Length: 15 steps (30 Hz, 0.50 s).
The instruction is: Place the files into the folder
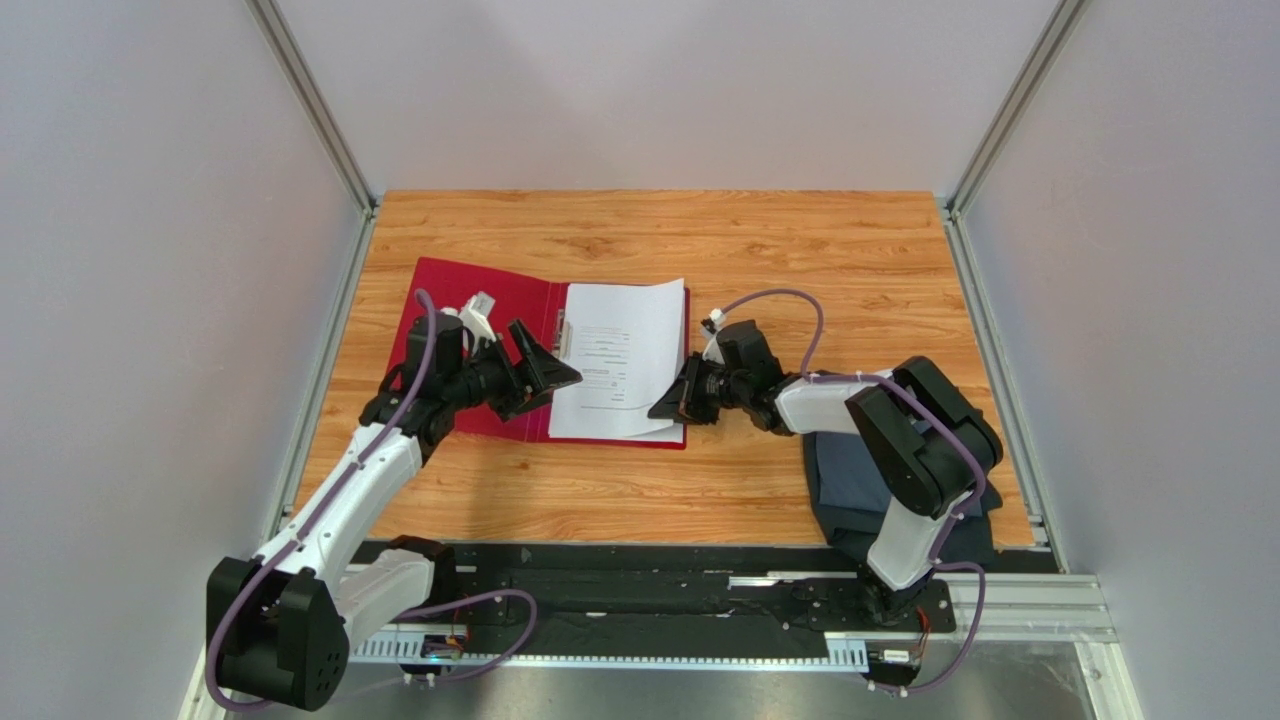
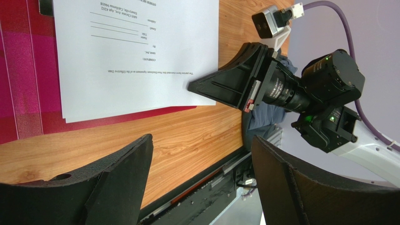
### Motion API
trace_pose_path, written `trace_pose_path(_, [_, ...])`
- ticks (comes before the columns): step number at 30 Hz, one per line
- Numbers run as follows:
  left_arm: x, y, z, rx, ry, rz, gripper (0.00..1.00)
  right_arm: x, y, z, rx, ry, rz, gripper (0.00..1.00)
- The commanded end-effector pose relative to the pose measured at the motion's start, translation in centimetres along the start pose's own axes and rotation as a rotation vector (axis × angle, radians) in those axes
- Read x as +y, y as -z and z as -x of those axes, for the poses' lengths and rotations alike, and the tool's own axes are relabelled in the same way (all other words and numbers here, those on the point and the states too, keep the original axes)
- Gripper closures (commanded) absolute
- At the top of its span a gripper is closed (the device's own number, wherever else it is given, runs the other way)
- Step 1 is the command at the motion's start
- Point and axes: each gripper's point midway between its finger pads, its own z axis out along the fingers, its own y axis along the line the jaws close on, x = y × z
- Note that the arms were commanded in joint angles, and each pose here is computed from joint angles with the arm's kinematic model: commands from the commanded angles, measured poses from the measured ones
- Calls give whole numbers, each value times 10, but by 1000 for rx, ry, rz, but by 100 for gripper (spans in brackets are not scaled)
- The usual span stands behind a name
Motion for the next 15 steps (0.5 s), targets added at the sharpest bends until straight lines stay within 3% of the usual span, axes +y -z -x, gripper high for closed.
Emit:
trace_pose_path(1, [-14, 4, 11, -24, -45, -43, 15, 10, -1, 2, 7, 47, 27, 98])
trace_pose_path(15, [-16, 4, 12, -24, -49, -47, 15, 9, -6, 1, 43, 65, 24, 96])
